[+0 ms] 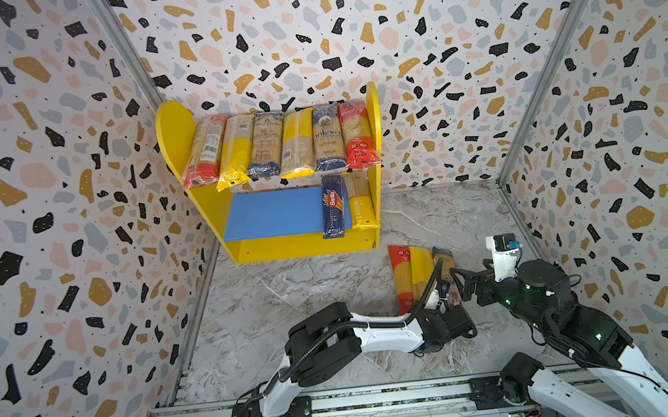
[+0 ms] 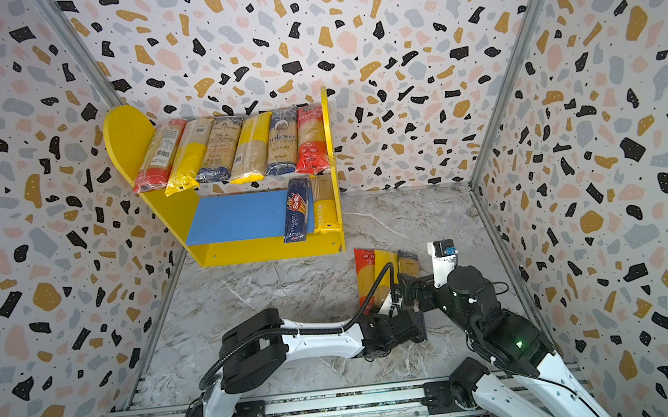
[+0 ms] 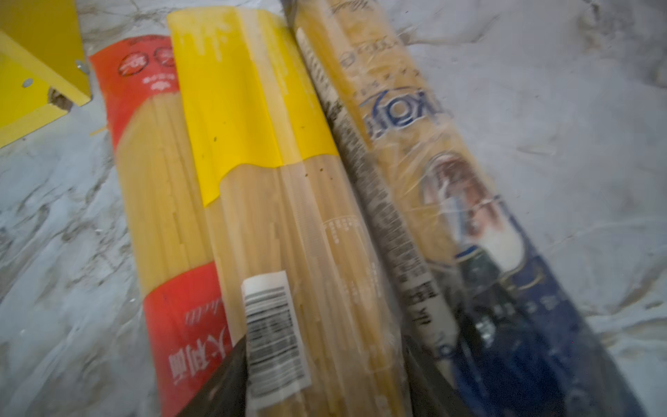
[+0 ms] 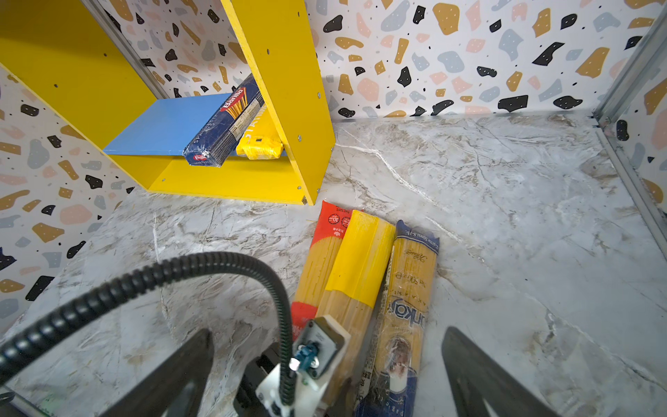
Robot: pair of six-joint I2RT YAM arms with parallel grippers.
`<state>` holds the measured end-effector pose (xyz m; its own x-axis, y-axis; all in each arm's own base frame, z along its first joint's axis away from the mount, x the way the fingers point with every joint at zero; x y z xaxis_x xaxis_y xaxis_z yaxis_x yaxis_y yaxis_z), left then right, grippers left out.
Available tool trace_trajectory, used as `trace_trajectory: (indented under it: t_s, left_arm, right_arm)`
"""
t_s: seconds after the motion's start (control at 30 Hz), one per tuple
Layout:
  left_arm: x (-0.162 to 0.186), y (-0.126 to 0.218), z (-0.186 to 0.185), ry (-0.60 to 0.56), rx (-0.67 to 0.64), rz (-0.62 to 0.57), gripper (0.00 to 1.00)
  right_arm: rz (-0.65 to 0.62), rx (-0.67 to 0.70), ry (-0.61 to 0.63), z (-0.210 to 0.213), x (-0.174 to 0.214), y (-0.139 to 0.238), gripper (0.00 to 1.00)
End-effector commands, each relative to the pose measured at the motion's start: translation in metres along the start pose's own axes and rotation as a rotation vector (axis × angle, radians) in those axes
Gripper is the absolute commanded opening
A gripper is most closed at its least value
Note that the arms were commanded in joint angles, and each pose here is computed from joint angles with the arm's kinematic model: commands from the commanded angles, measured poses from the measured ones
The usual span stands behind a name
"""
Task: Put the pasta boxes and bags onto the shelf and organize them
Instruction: 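Move the left gripper down over the yellow-banded spaghetti bag on the table, then close the left gripper on the end of the yellow-banded spaghetti bag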
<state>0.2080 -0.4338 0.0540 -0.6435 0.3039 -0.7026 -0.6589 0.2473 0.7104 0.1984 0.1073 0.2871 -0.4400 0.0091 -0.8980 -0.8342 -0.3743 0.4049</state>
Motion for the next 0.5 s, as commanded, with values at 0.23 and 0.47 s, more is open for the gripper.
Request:
trace_trajectory:
  t_s: [0.23,0.47]
  left_arm:
    - [0.021,0.013,0.073,-0.017,-0.086,0.038,0.75]
    - [-0.005,0.023,0.064,-0.08,-0.043,-0.032,0.91]
  right_arm:
    - [0.008,0.002,0.006,0.001,0.001,-0.008,0.99]
    - [0.018,0.003,0.003,0.002,0.001,-0.011,0.99]
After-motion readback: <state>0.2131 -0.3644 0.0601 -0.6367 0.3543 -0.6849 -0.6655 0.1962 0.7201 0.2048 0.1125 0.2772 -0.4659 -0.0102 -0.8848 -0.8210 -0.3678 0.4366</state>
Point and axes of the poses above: each gripper's point midway between its finger pads, its own y axis back along the fingers, its own z axis along the line the jaws close on, x = y × z, the point moved 1 cm from there along y, back along the fingers, and after that the axes turned 4 degrees about y, right-handed, at the moved point
